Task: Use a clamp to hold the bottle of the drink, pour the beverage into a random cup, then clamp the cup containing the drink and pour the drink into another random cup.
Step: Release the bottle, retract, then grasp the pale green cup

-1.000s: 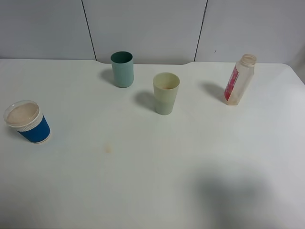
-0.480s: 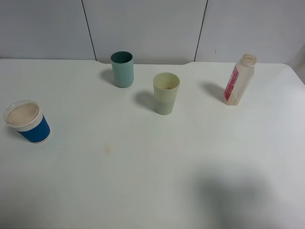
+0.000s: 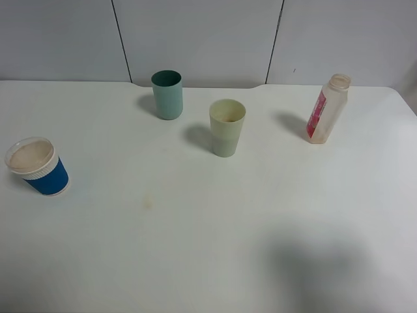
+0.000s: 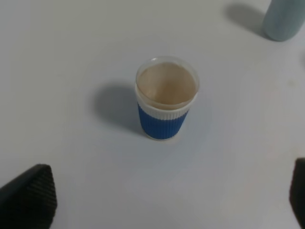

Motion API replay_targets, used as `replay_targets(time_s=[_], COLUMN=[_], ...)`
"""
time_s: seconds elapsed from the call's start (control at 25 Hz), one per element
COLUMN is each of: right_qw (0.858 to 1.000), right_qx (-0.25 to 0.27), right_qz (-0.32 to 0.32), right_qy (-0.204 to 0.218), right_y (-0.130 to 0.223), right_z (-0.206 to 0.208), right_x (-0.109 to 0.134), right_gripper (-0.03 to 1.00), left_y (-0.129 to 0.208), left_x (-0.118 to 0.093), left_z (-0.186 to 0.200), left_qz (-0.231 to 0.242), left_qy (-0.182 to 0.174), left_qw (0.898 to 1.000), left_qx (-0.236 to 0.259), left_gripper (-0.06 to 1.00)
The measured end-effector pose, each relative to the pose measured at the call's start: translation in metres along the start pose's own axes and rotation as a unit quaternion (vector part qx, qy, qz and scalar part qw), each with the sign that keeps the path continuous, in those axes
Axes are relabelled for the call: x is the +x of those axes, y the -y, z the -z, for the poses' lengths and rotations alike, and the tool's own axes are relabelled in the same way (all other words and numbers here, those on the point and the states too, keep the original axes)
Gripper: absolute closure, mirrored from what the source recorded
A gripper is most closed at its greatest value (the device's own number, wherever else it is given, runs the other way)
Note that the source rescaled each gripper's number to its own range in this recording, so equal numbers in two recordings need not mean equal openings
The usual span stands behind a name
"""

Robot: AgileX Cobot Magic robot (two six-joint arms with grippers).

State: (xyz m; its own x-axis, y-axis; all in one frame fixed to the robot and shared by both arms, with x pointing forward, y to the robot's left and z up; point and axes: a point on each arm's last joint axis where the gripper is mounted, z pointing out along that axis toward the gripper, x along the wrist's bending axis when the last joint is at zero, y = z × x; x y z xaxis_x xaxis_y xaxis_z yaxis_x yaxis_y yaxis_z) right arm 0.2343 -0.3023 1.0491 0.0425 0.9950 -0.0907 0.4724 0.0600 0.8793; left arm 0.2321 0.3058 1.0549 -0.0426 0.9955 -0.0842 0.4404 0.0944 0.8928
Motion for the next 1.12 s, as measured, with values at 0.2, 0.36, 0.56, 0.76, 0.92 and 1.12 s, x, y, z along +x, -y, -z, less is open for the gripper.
replay_targets(time_s=[0.2, 0.36, 0.56, 0.76, 0.92, 1.12], right_qw=[1.000, 1.000, 1.000, 1.000, 1.000, 1.000], right_qx=[0.000, 0.000, 0.000, 0.000, 0.000, 0.000], right_qz=[0.000, 0.000, 0.000, 0.000, 0.000, 0.000], right_qy=[0.000, 0.000, 0.000, 0.000, 0.000, 0.000], right_y=[0.0000, 0.0000, 0.0000, 0.0000, 0.0000, 0.0000], right_z=[0.0000, 0.0000, 0.0000, 0.0000, 0.0000, 0.0000], right_x=[0.0000, 0.0000, 0.0000, 0.0000, 0.0000, 0.0000], right_gripper=[-0.03, -0.03, -0.03, -0.03, -0.03, -0.03], left_y=[0.0000, 0.0000, 0.0000, 0.0000, 0.0000, 0.0000], left_x=[0.0000, 0.0000, 0.0000, 0.0000, 0.0000, -0.0001], left_z=[0.0000, 0.0000, 0.0000, 0.0000, 0.0000, 0.0000], left_qz=[0.000, 0.000, 0.000, 0.000, 0.000, 0.001], left_qy=[0.000, 0.000, -0.001, -0.001, -0.001, 0.000], left_qw=[1.000, 1.000, 1.000, 1.000, 1.000, 1.000], left_qx=[0.000, 0.000, 0.000, 0.000, 0.000, 0.000], left_gripper=[-0.03, -0.03, -0.03, -0.03, -0.03, -0.03])
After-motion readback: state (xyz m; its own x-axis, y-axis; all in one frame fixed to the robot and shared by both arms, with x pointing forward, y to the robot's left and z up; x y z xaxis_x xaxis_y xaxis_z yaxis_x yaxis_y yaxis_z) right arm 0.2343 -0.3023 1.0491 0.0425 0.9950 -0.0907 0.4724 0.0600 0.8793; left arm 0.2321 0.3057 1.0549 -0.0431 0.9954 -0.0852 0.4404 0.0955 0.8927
